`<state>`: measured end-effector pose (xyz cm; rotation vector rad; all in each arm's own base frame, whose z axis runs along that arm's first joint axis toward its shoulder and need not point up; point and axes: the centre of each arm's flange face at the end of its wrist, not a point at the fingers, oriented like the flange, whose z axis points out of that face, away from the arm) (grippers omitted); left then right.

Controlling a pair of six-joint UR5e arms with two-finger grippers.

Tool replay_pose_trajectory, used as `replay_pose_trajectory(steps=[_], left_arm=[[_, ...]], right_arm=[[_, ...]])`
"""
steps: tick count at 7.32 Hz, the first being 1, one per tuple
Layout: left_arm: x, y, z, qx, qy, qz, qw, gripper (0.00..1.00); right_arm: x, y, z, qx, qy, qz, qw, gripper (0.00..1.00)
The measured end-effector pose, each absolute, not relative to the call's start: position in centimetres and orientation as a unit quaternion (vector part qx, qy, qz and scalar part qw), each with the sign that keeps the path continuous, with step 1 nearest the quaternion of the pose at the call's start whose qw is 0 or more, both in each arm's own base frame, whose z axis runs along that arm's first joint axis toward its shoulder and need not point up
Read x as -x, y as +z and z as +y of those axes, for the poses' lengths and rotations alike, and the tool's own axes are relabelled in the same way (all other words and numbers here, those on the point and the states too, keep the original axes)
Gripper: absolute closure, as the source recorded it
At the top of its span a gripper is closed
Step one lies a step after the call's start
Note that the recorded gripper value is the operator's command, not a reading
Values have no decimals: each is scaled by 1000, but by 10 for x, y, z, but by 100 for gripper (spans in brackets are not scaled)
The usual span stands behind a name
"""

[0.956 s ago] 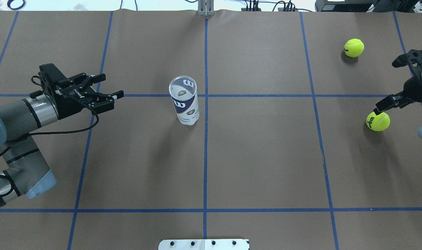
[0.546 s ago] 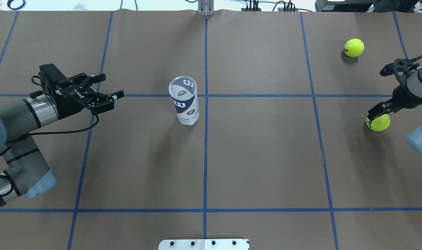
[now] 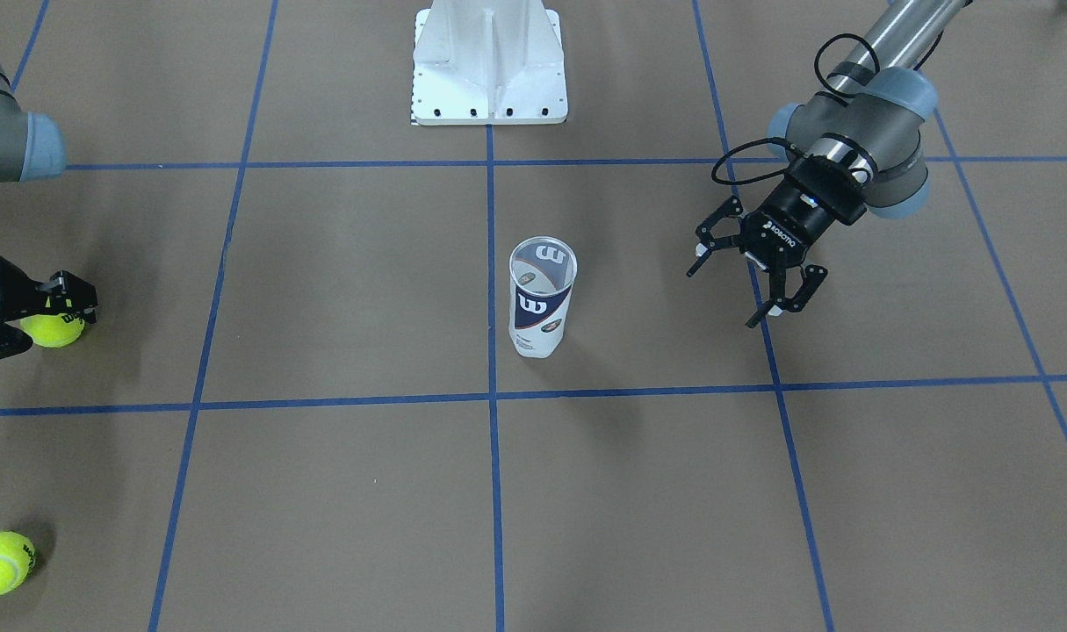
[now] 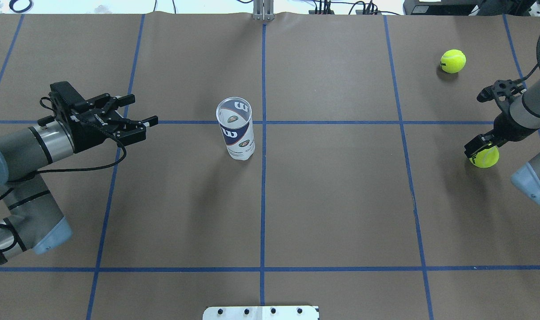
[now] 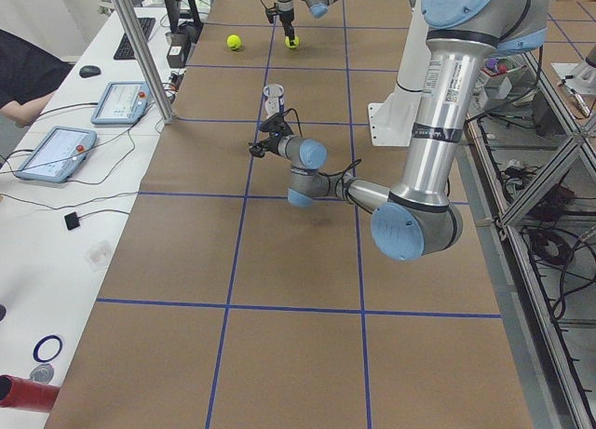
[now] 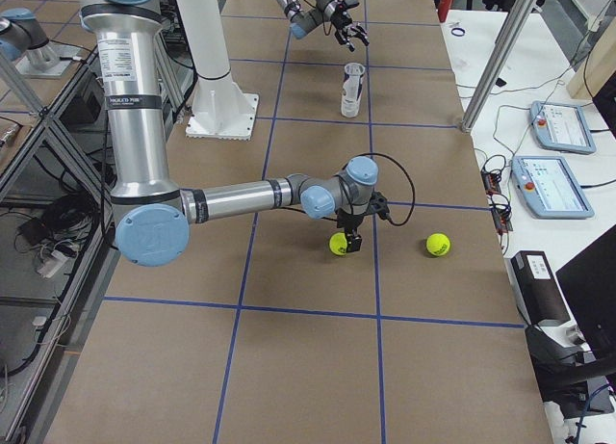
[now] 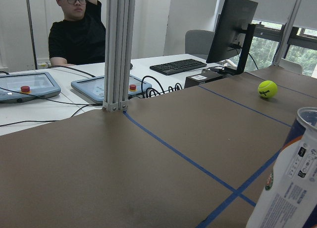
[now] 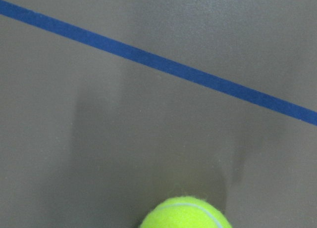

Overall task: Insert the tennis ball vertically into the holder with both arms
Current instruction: 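Lift the ball with the right gripper while the left gripper regrasps the can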

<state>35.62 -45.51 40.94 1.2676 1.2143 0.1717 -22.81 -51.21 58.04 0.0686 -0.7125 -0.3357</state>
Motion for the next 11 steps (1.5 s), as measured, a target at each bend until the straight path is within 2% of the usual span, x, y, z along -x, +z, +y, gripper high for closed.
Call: replay_pose_trajectory(steps=[1, 4, 7, 9, 11], left_arm=[[-357, 408, -456, -555, 75, 532, 635, 1], [-361, 405, -458, -555, 74, 533, 634, 1], [-372, 418, -457, -545, 81, 529, 645, 2], [-413, 431, -429, -521, 110, 540, 652, 3], [-444, 419, -409, -512, 126, 558, 641, 3]], right_arm=[[230, 579, -514, -36, -166, -345, 923, 100], [223, 563, -521, -50, -166, -354, 919, 100], [185, 518, -548, -67, -138, -410, 899, 100], [166, 482, -572, -86, -125, -435, 888, 100], [148, 434, -596, -85, -110, -461, 876, 100]])
